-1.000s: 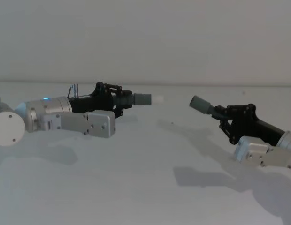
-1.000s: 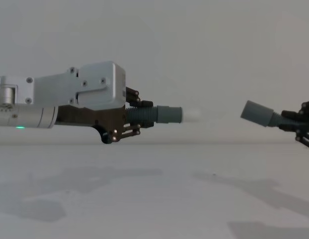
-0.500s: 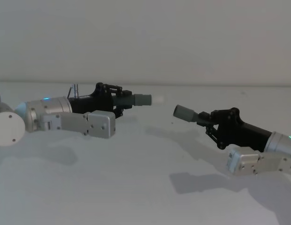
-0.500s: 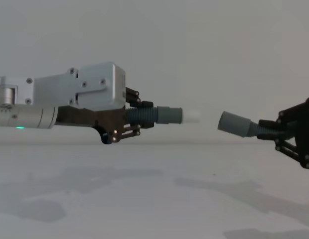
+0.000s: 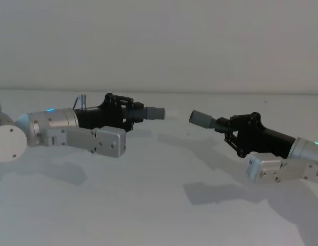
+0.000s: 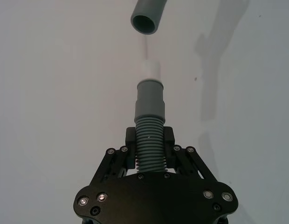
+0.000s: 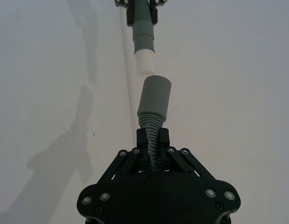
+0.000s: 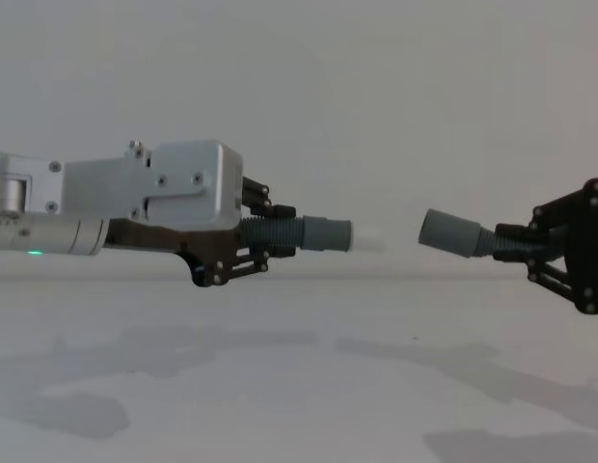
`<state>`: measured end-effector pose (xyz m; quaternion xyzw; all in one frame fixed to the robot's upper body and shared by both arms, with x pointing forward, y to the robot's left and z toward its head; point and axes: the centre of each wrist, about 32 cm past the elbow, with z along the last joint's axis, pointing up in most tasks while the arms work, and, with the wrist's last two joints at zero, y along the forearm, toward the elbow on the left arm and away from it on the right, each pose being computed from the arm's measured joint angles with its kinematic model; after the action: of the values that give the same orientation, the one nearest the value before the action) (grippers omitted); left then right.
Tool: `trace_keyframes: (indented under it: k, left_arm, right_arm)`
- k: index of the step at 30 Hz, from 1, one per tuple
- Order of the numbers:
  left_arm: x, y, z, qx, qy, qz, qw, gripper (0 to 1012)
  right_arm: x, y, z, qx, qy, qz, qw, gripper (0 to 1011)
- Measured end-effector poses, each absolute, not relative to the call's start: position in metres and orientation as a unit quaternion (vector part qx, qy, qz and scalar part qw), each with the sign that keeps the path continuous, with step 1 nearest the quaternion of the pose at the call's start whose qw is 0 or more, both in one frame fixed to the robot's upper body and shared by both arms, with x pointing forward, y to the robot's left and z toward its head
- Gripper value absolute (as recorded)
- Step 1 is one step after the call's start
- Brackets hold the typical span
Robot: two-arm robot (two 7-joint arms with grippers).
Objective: Use both hands to pick up one end of the pipe from the table, align the ends, and insert them.
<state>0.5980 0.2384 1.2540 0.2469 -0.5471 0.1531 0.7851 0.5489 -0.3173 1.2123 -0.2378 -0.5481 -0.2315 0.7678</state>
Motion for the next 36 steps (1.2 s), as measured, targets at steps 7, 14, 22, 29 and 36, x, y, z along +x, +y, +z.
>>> trace_keyframes:
  k: [7, 14, 22, 29, 36]
  left_arm:
    - [0.598, 0.239, 1.254, 0.249, -0.551, 0.150, 0.783, 322]
    - [0.597, 0.239, 1.253, 0.250, -0.553, 0.149, 0.781, 322]
    - [0.597, 0.239, 1.253, 0.250, -0.554, 0.147, 0.780, 322]
    - [0.597, 0.239, 1.253, 0.250, -0.555, 0.147, 0.780, 322]
    - [0.597, 0.239, 1.253, 0.251, -0.555, 0.147, 0.780, 322]
  right_arm:
    - [0.552, -0.321, 1.215, -0.252, -0.550, -0.231, 0.762, 125]
    - [0.553, -0.323, 1.214, -0.272, -0.555, -0.221, 0.754, 125]
    - [0.557, -0.319, 1.211, -0.284, -0.559, -0.214, 0.749, 125]
    - [0.561, -0.314, 1.211, -0.283, -0.560, -0.214, 0.749, 125]
    - [0.565, -0.311, 1.211, -0.283, -0.559, -0.215, 0.750, 125]
